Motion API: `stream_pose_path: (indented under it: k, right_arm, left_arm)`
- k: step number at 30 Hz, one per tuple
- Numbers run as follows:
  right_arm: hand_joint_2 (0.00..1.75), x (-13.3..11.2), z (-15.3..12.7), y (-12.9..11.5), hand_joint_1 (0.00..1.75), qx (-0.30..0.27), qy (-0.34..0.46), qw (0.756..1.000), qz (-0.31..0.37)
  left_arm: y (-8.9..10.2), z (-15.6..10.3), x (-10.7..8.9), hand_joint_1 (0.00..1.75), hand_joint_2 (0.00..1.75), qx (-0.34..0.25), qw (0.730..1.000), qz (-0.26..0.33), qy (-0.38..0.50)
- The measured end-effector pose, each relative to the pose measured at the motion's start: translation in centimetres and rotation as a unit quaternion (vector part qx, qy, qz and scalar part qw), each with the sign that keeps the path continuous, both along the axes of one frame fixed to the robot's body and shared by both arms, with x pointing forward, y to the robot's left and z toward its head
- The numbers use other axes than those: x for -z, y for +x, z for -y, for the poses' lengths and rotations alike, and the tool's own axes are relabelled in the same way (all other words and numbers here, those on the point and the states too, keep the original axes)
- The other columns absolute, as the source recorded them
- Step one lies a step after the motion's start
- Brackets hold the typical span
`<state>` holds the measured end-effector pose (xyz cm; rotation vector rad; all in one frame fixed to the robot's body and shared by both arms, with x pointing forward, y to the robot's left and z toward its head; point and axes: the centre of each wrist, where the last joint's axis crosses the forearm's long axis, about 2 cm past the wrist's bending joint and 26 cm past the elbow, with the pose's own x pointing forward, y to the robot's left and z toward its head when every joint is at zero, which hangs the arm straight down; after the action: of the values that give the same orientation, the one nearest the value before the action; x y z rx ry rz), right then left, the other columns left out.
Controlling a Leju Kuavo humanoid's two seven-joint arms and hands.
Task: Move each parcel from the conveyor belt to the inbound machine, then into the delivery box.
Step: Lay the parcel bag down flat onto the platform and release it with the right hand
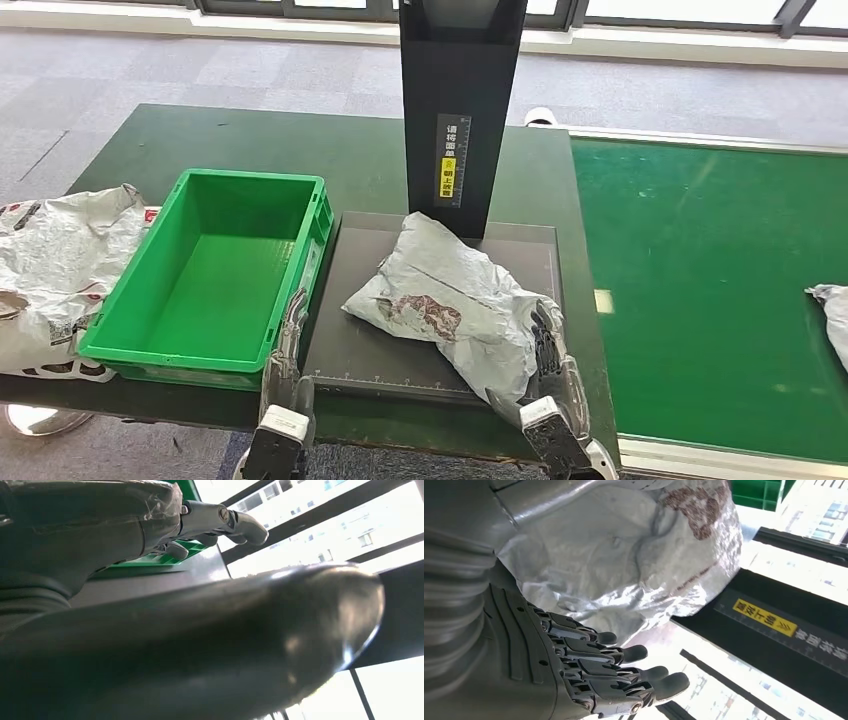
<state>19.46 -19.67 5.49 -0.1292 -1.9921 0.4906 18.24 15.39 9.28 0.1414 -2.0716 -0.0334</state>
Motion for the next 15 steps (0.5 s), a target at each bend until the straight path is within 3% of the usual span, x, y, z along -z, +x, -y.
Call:
stream_pose_path:
  k: [8,15]
  right_arm:
    - [1.75,-0.7,0.3,-0.2,0.0,0.013,0.014,0.999,0.025]
    - [1.75,-1.5,-0.7,0.0,0.0,-0.03,0.053,0.997,0.044]
  left_arm:
    - [1.6,1.5,-1.4,0.0,0.0,0.018,0.999,0.034,0.033]
    - [5.2,4.6,-2.3,0.0,0.0,0.1,0.978,0.033,0.178]
